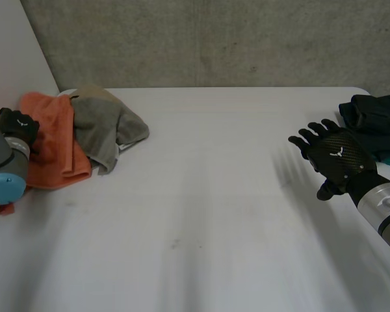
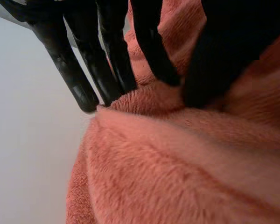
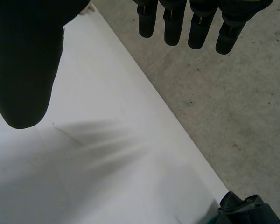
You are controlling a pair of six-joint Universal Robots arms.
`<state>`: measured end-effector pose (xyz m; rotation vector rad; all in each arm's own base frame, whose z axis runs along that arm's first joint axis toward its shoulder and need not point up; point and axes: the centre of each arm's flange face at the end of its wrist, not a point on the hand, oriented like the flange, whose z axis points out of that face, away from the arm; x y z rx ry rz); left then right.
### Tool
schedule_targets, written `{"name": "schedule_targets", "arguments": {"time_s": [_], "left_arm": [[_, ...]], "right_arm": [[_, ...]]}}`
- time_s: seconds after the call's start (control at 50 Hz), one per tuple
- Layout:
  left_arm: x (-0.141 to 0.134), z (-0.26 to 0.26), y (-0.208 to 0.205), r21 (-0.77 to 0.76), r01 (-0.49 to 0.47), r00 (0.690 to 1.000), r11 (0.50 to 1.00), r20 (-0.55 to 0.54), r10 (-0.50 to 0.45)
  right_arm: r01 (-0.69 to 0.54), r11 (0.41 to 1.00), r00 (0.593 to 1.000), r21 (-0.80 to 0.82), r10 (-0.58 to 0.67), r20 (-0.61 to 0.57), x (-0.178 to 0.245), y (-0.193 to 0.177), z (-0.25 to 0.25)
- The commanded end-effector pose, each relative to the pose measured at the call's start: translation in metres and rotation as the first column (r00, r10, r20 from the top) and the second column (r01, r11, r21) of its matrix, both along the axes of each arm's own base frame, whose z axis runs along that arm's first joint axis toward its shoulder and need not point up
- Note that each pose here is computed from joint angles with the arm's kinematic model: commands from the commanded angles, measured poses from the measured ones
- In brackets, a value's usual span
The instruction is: Fold the laundry.
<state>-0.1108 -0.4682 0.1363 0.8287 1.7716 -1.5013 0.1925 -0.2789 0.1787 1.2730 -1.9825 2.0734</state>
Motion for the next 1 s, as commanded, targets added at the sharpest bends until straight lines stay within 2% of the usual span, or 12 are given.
{"name": "schedule_targets", "arguments": {"time_s": [0.02,0.12,0.16,0.2,0.22,0.3,0.36,0.44,0.46,0.56,0.78,1.0], "left_arm": [[-0.010,0.021,0.000,-0.098,-0.048,0.999,0.994,-0.001,0.048],[-0.063,0.094,0.037,-0.248,0.040,0.994,0.968,-0.088,-0.063],[-0.088,0.125,0.061,-0.309,0.084,0.971,0.947,-0.187,-0.147],[-0.106,0.141,0.077,-0.340,0.119,0.940,0.933,-0.263,-0.216],[-0.124,0.154,0.094,-0.365,0.160,0.902,0.917,-0.325,-0.286],[-0.151,0.177,0.127,-0.400,0.230,0.825,0.887,-0.403,-0.396],[-0.147,0.171,0.124,-0.383,0.220,0.836,0.897,-0.400,-0.376],[-0.123,0.152,0.102,-0.330,0.172,0.900,0.928,-0.329,-0.284],[-0.102,0.145,0.088,-0.306,0.134,0.935,0.943,-0.278,-0.223],[-0.077,0.117,0.074,-0.224,0.095,0.982,0.970,-0.137,-0.128],[-0.019,0.045,0.039,-0.050,-0.029,0.999,0.998,-0.020,0.028],[0.026,-0.018,0.015,0.071,-0.112,0.985,0.991,0.137,0.102]], "right_arm": [[0.007,1.000,1.000,0.000,-0.007,-0.001,-0.001,-0.001,0.000],[0.010,1.000,1.000,-0.002,-0.010,-0.001,-0.002,-0.001,0.000],[0.013,1.000,1.000,-0.004,-0.013,0.000,-0.002,-0.002,0.001],[0.015,1.000,1.000,-0.004,-0.015,0.000,-0.002,-0.001,0.001],[0.015,1.000,1.000,-0.005,-0.015,-0.001,-0.002,-0.001,0.001],[0.015,1.000,1.000,-0.004,-0.015,0.000,-0.002,-0.001,0.001],[0.010,1.000,1.000,-0.003,-0.010,-0.001,-0.002,-0.001,0.001],[0.001,1.000,1.000,-0.003,-0.001,0.000,-0.001,-0.001,0.001],[-0.001,1.000,1.000,-0.003,0.001,0.001,-0.001,-0.001,0.001],[-0.004,1.000,1.000,-0.005,0.004,0.001,0.000,-0.001,0.001],[-0.004,1.000,1.000,-0.003,0.004,0.001,0.000,-0.001,0.001],[-0.007,1.000,1.000,-0.002,0.007,-0.002,0.001,0.001,0.000]]}}
